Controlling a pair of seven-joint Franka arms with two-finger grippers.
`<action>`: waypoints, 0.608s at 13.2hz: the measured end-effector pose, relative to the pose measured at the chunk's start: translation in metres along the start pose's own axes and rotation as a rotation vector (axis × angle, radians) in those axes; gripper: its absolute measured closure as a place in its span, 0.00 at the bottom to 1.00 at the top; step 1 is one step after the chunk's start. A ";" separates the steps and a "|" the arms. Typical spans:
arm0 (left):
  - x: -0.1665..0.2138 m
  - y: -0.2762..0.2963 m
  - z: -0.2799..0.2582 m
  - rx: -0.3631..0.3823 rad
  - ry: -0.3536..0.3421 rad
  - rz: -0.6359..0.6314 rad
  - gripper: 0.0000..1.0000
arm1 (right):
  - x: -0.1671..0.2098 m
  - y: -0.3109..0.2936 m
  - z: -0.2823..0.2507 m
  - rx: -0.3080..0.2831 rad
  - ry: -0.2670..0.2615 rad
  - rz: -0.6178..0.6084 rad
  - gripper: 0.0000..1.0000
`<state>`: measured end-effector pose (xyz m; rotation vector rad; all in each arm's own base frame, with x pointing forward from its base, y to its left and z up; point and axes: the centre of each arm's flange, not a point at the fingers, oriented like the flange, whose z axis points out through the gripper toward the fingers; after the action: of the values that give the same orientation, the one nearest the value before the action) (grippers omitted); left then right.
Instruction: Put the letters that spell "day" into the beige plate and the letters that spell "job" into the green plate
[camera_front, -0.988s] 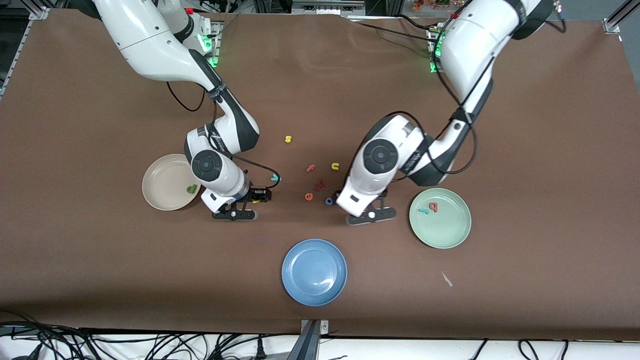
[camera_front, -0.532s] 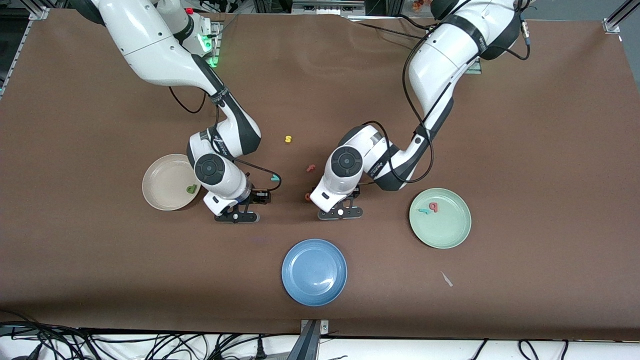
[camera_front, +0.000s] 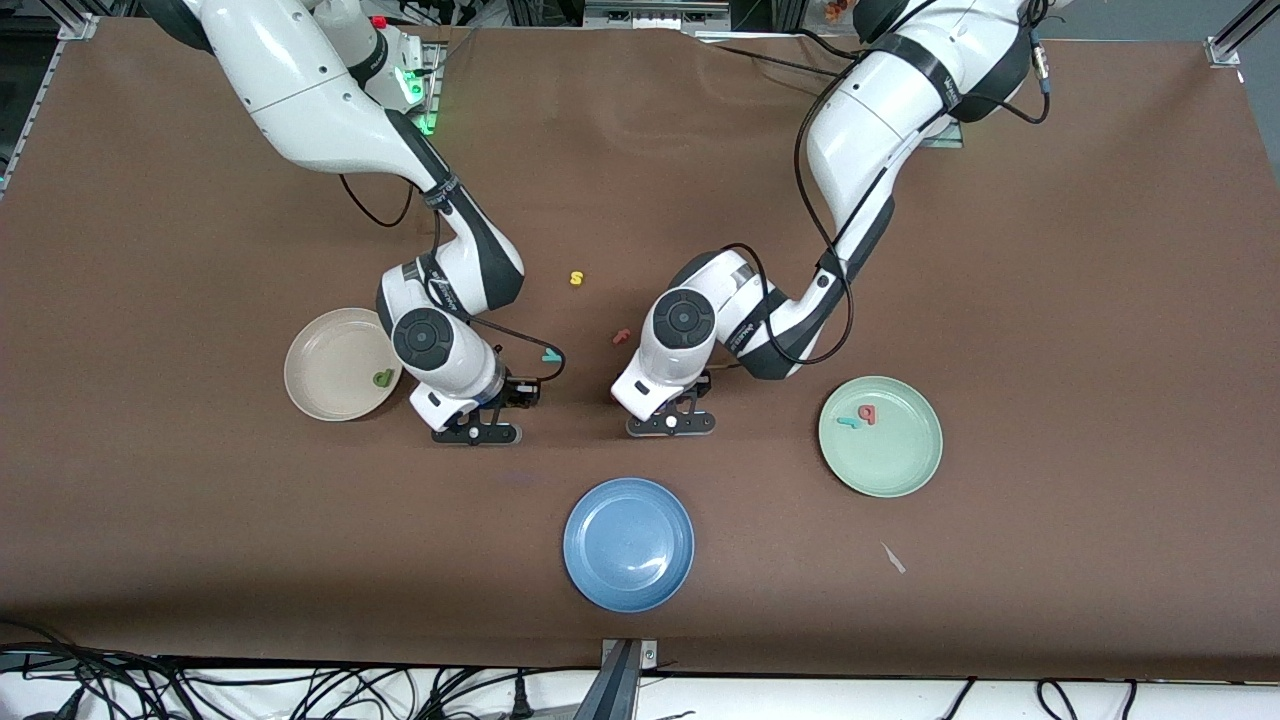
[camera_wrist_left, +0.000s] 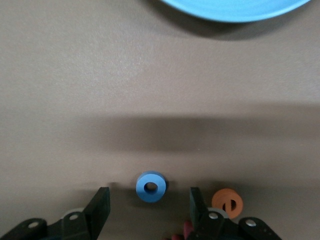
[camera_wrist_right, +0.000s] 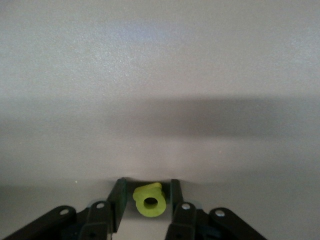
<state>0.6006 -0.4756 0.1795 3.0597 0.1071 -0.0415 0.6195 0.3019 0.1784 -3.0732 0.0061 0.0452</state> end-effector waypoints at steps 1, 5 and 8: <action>-0.001 0.000 0.004 -0.003 0.001 0.001 0.31 | 0.000 0.000 0.000 0.000 0.000 0.000 0.59; 0.002 0.000 0.005 -0.007 0.011 0.000 0.53 | 0.000 0.000 0.000 -0.001 0.000 0.000 0.69; 0.004 -0.002 0.004 -0.004 0.015 0.002 0.67 | 0.000 0.000 0.000 -0.001 -0.002 0.000 0.70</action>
<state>0.6045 -0.4738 0.1747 3.0565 0.1042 -0.0180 0.6199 0.3017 0.1788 -3.0744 0.0064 0.0479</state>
